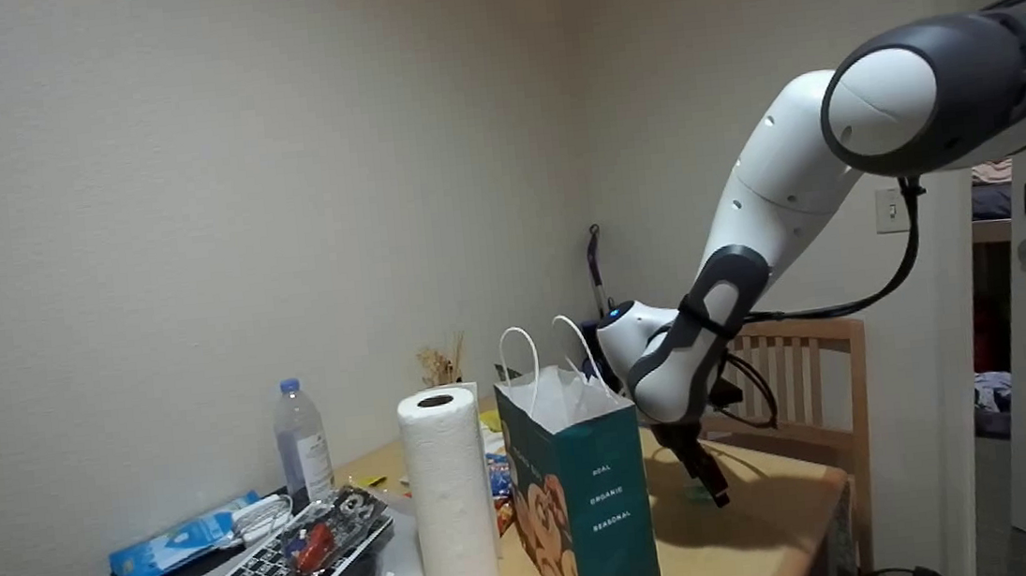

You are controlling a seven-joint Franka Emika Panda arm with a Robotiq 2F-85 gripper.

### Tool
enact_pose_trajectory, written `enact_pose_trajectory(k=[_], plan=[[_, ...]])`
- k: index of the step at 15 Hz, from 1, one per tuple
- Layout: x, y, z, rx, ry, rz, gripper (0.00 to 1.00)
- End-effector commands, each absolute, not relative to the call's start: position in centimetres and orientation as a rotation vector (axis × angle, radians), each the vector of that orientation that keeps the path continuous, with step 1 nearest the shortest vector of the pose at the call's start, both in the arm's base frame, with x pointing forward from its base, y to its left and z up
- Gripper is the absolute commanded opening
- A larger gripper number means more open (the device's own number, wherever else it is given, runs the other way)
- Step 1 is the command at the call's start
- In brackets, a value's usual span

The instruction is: Pick up the small object and put it in the paper bag

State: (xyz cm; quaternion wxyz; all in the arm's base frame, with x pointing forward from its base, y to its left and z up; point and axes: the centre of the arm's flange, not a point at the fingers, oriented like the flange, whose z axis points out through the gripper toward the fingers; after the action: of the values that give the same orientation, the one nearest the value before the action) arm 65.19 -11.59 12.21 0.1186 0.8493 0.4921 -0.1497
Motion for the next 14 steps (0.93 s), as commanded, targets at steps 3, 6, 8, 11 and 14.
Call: enact_pose_trajectory(k=[3,6,8,11,14], plan=[[67.6,-12.8,11.2,2.521,1.583,-0.438,0.45],[68.0,-12.7,12.3,2.524,1.564,-0.436,0.26],[67.9,-12.6,13.2,2.53,1.554,-0.4,0.13],[68.2,-12.7,14.3,2.554,1.515,-0.37,0.07],[67.5,-11.9,16.7,2.554,1.394,-0.351,0.07]])
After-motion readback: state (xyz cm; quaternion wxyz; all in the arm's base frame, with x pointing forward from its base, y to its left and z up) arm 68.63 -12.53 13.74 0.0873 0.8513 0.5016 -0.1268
